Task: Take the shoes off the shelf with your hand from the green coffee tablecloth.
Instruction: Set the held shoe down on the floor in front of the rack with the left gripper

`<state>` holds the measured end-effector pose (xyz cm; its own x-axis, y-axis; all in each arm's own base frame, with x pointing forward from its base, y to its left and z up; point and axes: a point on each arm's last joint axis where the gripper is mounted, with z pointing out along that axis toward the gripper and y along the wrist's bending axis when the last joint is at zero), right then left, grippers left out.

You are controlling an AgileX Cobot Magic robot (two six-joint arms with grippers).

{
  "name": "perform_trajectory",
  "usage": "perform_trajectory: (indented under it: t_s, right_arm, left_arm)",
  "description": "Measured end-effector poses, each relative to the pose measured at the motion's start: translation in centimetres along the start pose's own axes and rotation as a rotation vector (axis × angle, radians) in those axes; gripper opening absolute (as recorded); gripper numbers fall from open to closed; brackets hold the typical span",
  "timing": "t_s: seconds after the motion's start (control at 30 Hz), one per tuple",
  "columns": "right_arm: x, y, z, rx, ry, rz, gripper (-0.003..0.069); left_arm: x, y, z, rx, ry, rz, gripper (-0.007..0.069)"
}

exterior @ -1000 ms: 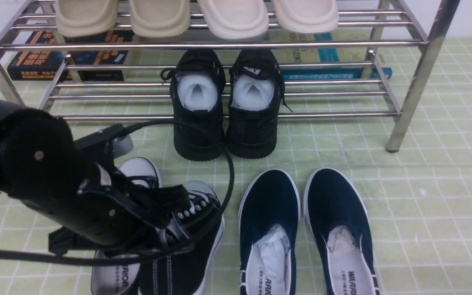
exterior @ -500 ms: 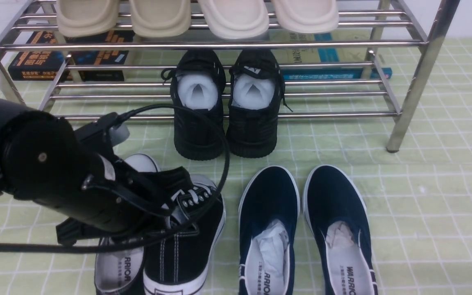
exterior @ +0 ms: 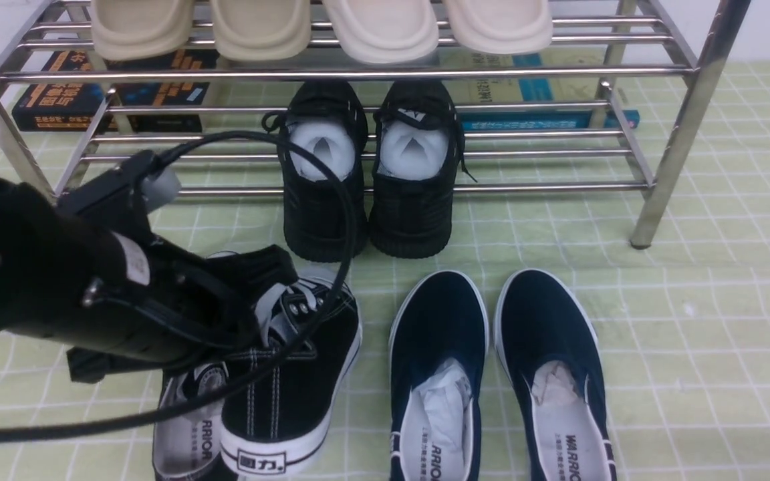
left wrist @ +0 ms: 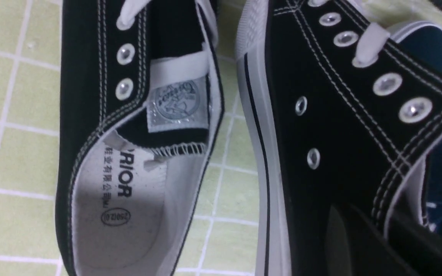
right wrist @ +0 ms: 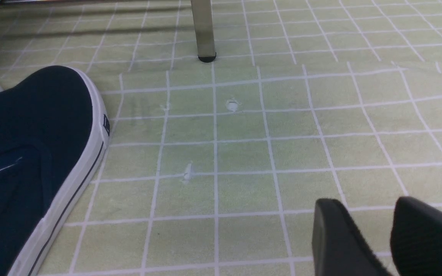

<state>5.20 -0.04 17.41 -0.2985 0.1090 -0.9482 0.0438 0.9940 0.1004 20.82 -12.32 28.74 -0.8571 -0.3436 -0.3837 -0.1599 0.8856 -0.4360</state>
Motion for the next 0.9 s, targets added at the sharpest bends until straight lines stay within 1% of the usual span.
perform_trajectory:
  t_s: [0.17,0.5,0.7,0.77,0.83,0.87,0.9]
  right_arm:
    - [0.0,0.0,0.0,0.000,0.000,0.000,0.0241]
    - [0.0,0.0,0.0,0.000,0.000,0.000,0.0241]
    - [0.0,0.0,0.0,0.000,0.000,0.000,0.0241]
    - [0.0,0.0,0.0,0.000,0.000,0.000,0.0241]
    - [0.0,0.0,0.0,0.000,0.000,0.000,0.0241]
    - [0.0,0.0,0.0,0.000,0.000,0.000,0.0241]
    - [0.0,0.0,0.0,0.000,0.000,0.000,0.0241]
  left_arm:
    - [-0.3,0.0,2.1,-0.036,0.015,0.015,0.0042]
    - [-0.4,-0.1,2.3,-0.032,0.011,0.015,0.0042]
    - [0.1,0.4,2.7,-0.094,0.069,0.020,0.0052]
    - [0.4,0.8,3.1,-0.141,0.118,0.042,0.0076]
    - [0.5,0.9,3.4,-0.158,0.142,0.066,0.0122]
    - [0.6,0.9,3.5,-0.158,0.145,0.069,0.0127]
    - [0.6,0.9,3.6,-0.157,0.153,0.078,0.0170]
